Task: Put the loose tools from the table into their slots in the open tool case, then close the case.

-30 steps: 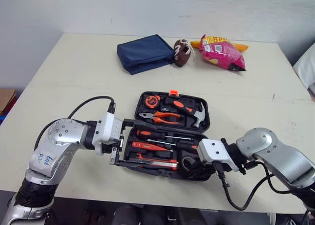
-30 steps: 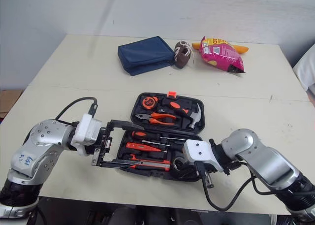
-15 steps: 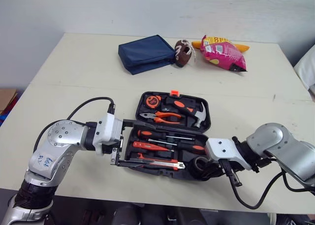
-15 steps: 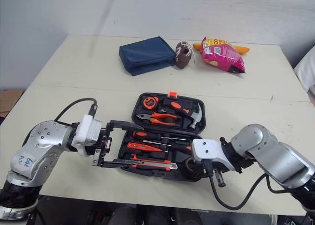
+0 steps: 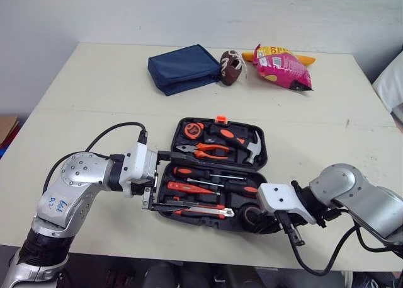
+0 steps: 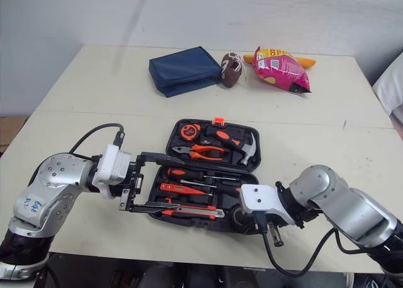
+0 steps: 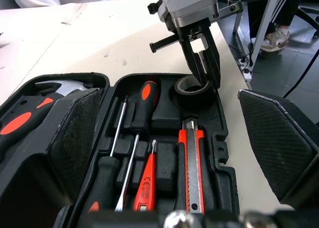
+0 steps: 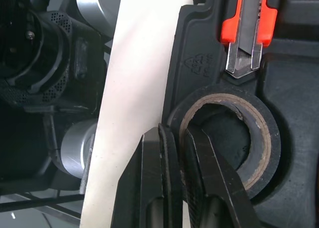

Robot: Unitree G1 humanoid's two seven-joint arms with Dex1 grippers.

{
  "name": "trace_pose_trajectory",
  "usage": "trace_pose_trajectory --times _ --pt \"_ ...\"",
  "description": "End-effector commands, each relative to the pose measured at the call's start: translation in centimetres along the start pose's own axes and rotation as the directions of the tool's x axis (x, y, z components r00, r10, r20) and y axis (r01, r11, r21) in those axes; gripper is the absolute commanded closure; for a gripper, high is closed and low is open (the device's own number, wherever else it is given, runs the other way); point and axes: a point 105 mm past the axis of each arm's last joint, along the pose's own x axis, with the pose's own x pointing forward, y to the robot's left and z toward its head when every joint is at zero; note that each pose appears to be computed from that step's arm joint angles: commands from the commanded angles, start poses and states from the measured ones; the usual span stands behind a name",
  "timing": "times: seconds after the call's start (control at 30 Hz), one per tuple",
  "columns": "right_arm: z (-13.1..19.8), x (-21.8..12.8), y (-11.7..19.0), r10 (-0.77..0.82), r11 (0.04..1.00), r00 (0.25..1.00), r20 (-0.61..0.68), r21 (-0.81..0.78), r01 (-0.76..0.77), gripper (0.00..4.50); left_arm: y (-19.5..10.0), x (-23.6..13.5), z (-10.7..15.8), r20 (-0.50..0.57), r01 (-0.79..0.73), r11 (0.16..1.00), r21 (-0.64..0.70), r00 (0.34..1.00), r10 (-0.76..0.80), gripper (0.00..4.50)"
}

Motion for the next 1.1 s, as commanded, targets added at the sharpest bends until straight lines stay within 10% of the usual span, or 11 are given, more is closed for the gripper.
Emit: trace_pose_trajectory --times 0.03,1.1 --pt "-0.8 0.3 -1.3 -0.071 0.997 0.997 -0.037 -0.009 0.071 4.48 -0.1 0.2 0.6 -0.001 0.008 0.999 0.033 1.0 -0.008 0.0" --pt "-0.7 -0.1 -0.6 -0.012 0.997 0.999 -0.043 0.069 0.015 4.48 -0.2 0.8 0.6 0.018 -0.019 0.999 0.036 1.0 0.018 0.0"
